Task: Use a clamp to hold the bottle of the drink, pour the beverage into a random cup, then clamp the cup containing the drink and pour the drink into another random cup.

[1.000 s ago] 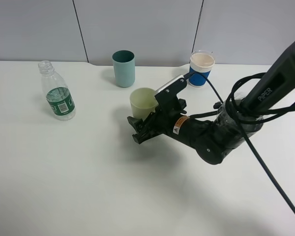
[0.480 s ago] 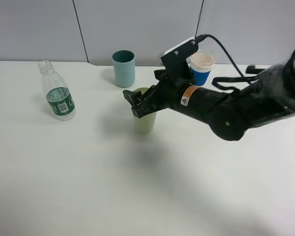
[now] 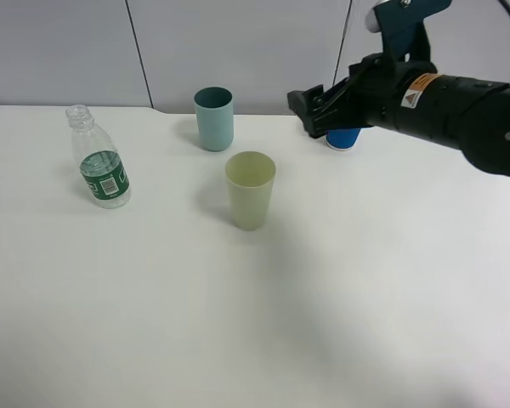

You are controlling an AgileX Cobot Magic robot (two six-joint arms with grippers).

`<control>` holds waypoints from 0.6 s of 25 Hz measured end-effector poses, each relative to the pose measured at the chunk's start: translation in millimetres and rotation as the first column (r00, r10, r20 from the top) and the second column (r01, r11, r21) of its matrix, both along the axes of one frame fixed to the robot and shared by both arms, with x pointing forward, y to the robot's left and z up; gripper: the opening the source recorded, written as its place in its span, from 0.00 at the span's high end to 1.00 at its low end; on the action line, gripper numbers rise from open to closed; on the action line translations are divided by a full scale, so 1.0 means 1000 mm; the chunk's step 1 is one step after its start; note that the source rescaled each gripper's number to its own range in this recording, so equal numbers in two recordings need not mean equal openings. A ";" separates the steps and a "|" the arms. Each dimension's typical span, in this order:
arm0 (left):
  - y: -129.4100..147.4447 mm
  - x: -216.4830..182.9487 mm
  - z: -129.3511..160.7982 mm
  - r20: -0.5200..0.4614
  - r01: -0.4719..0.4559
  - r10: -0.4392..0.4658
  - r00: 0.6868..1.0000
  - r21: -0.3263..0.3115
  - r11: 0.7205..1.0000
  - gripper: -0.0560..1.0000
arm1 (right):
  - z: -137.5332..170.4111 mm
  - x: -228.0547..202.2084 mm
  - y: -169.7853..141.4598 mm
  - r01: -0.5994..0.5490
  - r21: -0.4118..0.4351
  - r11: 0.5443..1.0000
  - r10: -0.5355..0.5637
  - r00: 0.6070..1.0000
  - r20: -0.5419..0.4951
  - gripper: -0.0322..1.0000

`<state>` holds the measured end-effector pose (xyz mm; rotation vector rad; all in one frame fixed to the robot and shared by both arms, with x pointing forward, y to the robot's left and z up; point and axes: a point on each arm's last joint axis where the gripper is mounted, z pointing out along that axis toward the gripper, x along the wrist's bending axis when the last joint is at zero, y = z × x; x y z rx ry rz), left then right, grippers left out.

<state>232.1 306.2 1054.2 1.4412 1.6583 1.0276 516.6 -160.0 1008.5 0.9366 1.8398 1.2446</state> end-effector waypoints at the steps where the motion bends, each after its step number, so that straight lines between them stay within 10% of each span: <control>1: 0.000 0.000 0.000 0.000 0.000 0.000 1.000 0.000 1.000 0.00 | 0.003 0.002 -0.008 0.025 -0.004 1.000 -0.025 1.000 -0.004 0.24; 15: 0.000 0.000 0.000 0.000 0.000 0.000 1.000 0.000 1.000 0.00 | 0.048 -0.008 -0.100 0.282 -0.077 0.956 -0.281 0.959 0.031 0.24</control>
